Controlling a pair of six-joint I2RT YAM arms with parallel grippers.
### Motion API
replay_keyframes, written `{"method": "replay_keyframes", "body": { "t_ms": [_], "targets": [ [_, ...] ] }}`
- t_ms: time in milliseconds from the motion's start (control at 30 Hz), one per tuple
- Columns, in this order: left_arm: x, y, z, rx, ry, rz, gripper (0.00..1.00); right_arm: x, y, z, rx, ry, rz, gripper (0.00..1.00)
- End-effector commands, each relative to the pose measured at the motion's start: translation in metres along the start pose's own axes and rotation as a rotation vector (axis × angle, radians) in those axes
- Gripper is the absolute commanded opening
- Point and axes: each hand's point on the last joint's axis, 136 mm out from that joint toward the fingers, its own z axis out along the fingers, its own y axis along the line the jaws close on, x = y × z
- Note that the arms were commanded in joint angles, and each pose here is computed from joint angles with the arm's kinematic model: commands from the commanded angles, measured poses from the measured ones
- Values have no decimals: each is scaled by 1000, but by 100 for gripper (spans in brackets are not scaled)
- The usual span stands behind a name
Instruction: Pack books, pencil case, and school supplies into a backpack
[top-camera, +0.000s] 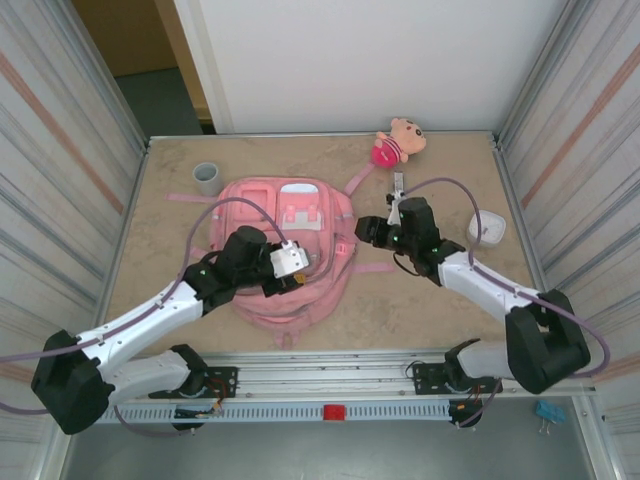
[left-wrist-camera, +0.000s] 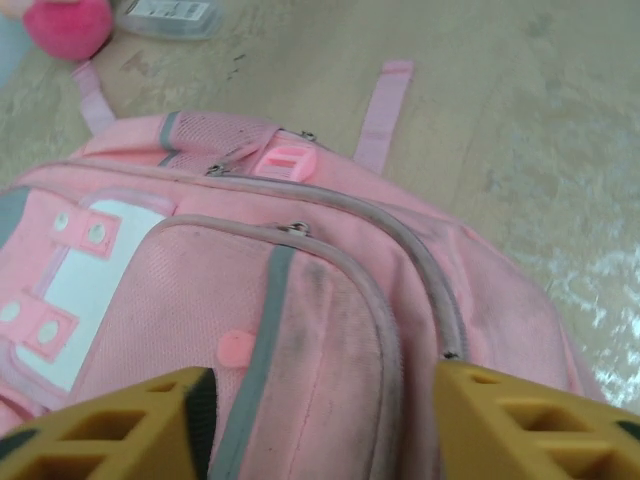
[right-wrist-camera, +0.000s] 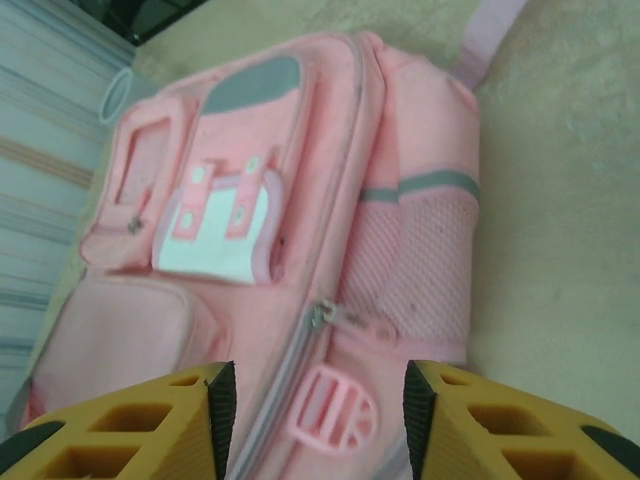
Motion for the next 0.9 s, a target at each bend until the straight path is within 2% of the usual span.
{"method": "replay_keyframes", "body": {
  "t_ms": [0, 67, 233, 433, 567, 867],
  "targets": [
    [-6, 5, -8, -23, -32, -29, 68, 26, -9, -10, 21, 50, 8, 49],
    [6, 8, -11, -35, 8, -11, 72, 31, -10, -15, 16, 41, 1, 50],
    [28, 20, -32, -46, 96, 60, 74, 35, -10, -24, -7, 16, -16, 52],
    [49, 8, -46, 76, 212, 177, 73, 37, -1, -24, -58, 10, -41, 52],
    [58, 5, -41, 115, 256, 220, 75, 38, 6, -21, -86, 19, -54, 53],
    [82, 29, -12, 8, 407, 283, 79, 33, 14, -24, -113, 0, -65, 58]
  ]
}}
